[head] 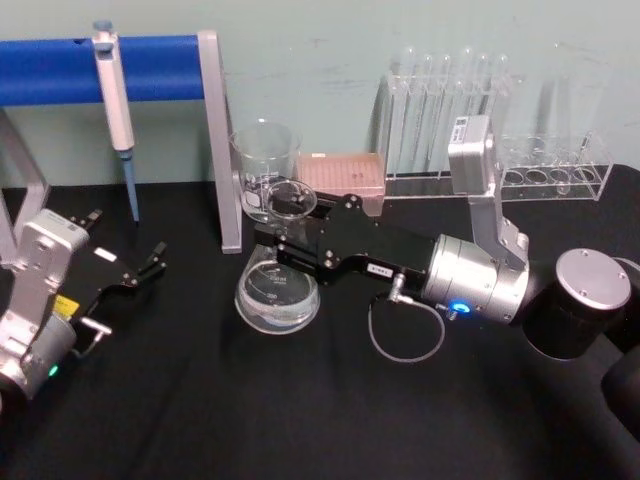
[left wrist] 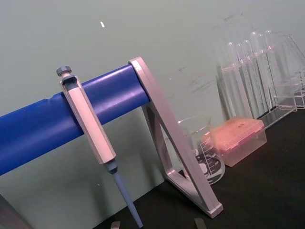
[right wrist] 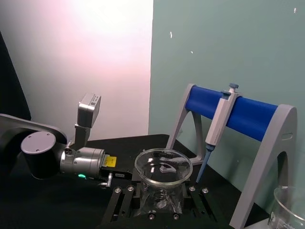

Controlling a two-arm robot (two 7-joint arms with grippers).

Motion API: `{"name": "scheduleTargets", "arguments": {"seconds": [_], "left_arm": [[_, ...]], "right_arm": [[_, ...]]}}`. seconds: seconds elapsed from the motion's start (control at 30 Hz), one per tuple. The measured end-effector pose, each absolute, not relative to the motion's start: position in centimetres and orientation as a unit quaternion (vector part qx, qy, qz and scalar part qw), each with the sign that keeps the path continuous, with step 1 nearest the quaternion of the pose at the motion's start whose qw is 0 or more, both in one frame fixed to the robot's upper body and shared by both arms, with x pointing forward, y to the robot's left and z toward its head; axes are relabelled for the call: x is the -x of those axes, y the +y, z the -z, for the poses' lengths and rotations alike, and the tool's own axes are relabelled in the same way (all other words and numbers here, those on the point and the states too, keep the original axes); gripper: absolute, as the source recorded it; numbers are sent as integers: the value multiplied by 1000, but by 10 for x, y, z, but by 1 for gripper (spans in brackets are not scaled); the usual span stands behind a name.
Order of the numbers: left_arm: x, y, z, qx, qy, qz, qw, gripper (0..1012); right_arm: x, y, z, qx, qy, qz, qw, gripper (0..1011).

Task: Grasp the erlenmeyer flask with one hand, shake it three times, then place it back.

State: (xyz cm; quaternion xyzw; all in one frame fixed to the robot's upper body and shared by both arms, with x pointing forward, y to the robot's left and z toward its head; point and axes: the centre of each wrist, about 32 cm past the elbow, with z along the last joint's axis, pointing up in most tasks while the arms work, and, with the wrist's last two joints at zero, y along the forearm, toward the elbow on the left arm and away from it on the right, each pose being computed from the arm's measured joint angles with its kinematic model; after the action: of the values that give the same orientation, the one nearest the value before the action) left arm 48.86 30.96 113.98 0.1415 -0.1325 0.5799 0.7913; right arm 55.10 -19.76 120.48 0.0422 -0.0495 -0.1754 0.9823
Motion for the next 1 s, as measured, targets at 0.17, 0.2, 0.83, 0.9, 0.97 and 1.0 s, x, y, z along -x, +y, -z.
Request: {"name": "scheduleTargets", "arguments": {"seconds": [0.17,0.2,0.83,0.9,0.97,1.0], "left_arm": [[-489,310,-1140,-141,-132,-580,791,1001],[-489,310,-1140,-141,-132,-580,791,1001],[-489,310,-1140,-141,-132,-580,791,1001],[-489,310,-1140,-141,-132,-580,791,1001],[-489,310,-1140,-141,-132,-580,791,1001],[-489,310,-1140,-141,-132,-580,791,1001]], "right_arm": [[-552,-201,-1204,-43,-50,187,980,457],[-552,-204,-1205,-44,-51,194,979,457],[-540,-278,-1209,-40,-64,352,933,457],[-536,-287,-1209,-37,-65,372,925,457],[-533,-293,-1209,-36,-65,386,919,457],[-532,-296,-1209,-35,-65,391,917,457]]}}
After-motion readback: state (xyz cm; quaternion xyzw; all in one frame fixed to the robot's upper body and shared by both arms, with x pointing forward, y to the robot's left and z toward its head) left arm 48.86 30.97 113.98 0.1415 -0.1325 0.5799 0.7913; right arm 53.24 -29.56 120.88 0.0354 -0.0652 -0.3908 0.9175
